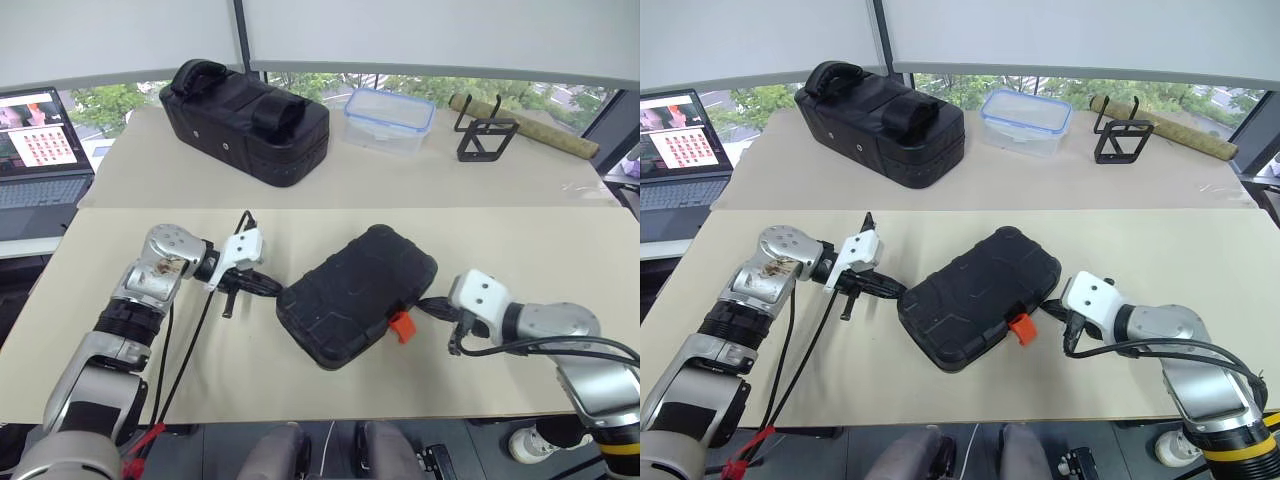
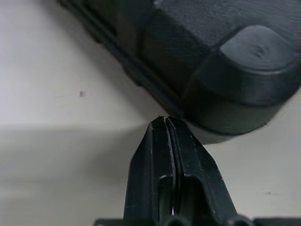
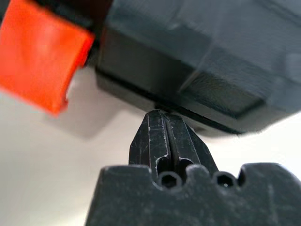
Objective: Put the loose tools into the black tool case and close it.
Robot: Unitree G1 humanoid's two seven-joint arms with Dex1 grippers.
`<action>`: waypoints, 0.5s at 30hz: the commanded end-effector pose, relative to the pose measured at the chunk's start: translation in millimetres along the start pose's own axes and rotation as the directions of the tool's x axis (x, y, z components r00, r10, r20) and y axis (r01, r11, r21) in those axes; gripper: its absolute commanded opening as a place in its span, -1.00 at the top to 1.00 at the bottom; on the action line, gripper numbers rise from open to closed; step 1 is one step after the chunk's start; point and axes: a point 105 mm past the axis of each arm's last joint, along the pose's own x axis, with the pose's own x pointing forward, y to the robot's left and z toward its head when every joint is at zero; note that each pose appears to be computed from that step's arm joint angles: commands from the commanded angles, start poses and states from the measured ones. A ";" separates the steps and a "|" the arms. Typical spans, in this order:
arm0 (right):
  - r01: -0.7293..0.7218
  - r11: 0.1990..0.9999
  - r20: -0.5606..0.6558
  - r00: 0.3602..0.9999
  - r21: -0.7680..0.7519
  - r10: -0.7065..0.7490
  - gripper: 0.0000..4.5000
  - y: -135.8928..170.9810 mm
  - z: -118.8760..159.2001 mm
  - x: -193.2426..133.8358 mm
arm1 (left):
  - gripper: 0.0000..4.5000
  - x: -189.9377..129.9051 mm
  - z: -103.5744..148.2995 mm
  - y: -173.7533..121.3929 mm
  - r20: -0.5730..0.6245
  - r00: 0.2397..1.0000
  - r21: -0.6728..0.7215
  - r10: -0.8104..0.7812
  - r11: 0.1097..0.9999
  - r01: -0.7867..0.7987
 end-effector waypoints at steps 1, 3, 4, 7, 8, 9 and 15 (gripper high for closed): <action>-0.043 0.994 0.122 0.992 0.101 0.030 1.00 -1.6 24.1 -29.2 | 0.96 -6.6 91.2 5.3 0.261 0.965 0.048 -0.013 0.999 0.000; -0.098 0.987 0.160 0.984 0.130 0.077 1.00 7.2 30.7 -38.6 | 0.96 11.7 106.3 -4.2 0.273 0.959 0.094 -0.070 0.995 0.046; -0.112 0.984 0.168 0.982 0.139 0.088 1.00 10.4 32.4 -40.2 | 0.96 22.5 106.1 -7.8 0.254 0.963 0.120 -0.088 0.991 0.059; -0.141 0.979 0.169 0.979 0.149 0.115 1.00 20.2 32.9 -38.7 | 0.96 55.6 98.4 -13.3 0.197 0.973 0.177 -0.121 0.981 0.086; -0.146 0.979 0.168 0.978 0.144 0.121 1.00 24.2 32.4 -35.6 | 0.96 70.9 91.2 -13.4 0.154 0.980 0.189 -0.124 0.978 0.094; -0.149 0.979 0.167 0.978 0.142 0.124 1.00 27.4 31.9 -32.3 | 0.96 84.7 82.4 -14.2 0.104 0.986 0.213 -0.128 0.972 0.104; -0.125 0.984 0.159 0.982 0.126 0.105 1.00 34.5 28.7 -15.2 | 0.96 112.7 34.0 -22.8 -0.153 0.977 0.375 -0.150 0.906 0.198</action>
